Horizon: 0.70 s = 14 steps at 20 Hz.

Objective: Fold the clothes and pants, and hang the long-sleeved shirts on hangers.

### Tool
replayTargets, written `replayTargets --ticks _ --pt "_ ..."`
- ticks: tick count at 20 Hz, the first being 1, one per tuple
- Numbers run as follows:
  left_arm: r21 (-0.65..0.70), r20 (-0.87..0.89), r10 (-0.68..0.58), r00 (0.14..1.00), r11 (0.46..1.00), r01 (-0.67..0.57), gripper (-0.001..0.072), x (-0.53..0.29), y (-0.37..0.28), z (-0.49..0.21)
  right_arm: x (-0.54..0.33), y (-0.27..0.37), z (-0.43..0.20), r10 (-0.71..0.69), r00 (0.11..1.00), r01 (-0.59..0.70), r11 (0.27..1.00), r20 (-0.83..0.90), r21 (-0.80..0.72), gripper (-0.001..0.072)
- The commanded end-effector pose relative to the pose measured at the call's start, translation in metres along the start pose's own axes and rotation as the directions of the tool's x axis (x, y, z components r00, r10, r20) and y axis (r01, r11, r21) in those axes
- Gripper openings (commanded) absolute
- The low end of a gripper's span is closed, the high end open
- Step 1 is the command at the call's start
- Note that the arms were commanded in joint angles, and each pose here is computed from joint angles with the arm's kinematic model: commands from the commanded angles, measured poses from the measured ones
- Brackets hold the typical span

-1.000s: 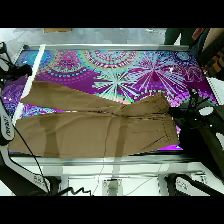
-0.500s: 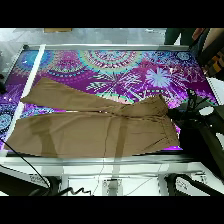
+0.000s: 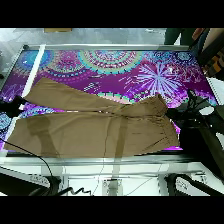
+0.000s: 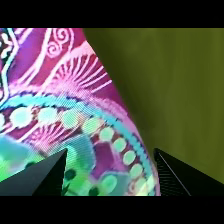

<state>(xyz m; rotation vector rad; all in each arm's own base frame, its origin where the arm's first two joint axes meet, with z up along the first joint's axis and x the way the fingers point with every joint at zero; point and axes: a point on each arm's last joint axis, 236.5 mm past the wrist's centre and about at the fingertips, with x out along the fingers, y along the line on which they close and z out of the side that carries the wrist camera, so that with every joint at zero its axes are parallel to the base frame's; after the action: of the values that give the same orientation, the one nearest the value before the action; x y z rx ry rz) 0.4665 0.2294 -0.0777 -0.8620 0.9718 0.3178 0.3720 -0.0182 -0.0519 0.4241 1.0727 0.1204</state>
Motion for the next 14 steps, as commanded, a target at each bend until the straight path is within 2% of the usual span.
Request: replayTargets --ticks 1,2,3,4,6,8,10,12,14 --pt "-0.016 0.078 -0.04 0.996 0.999 0.041 0.0586 0.024 -0.017 0.002 0.0 0.002 0.002 0.007 1.0 -0.007 1.0 0.006 0.022 0.0034" --pt "-0.001 0.088 -0.04 0.995 0.999 0.04 0.0584 0.031 -0.025 0.001 0.0 0.002 0.001 0.008 1.0 -0.008 1.0 0.006 0.026 0.0034" --pt "0.013 0.103 -0.04 0.994 0.999 0.039 0.0538 0.037 -0.032 0.001 0.0 0.002 0.002 0.008 1.0 -0.008 0.999 0.006 0.042 0.0034" --pt "0.025 0.118 -0.039 0.992 0.999 0.037 0.0441 0.043 -0.037 0.001 0.0 0.002 0.001 0.008 1.0 -0.008 0.999 0.006 0.044 0.0034" --pt "0.045 0.147 -0.038 0.988 0.999 0.032 0.0339 0.052 -0.046 0.003 0.0 0.002 0.001 0.007 1.0 -0.008 0.999 0.006 0.044 0.0034" --pt "0.043 0.168 -0.033 0.985 0.999 0.026 0.0311 0.057 -0.047 0.005 0.0 0.002 0.002 0.008 1.0 -0.008 0.999 0.006 0.044 0.0034" --pt "0.049 0.17 -0.019 0.985 0.999 0.011 0.0132 0.057 -0.041 0.007 0.0 0.002 0.002 0.007 1.0 -0.008 0.999 0.006 0.044 0.0034" --pt "0.043 0.166 -0.016 0.986 0.999 0.009 0.0016 0.055 -0.037 0.008 0.0 0.002 0.002 0.007 1.0 -0.008 0.999 0.006 0.044 0.0034" --pt "0.062 0.153 -0.015 0.988 0.998 0.006 0.0016 0.05 -0.038 0.005 0.0 0.002 0.002 0.007 1.0 -0.007 0.999 0.006 0.043 0.0034"
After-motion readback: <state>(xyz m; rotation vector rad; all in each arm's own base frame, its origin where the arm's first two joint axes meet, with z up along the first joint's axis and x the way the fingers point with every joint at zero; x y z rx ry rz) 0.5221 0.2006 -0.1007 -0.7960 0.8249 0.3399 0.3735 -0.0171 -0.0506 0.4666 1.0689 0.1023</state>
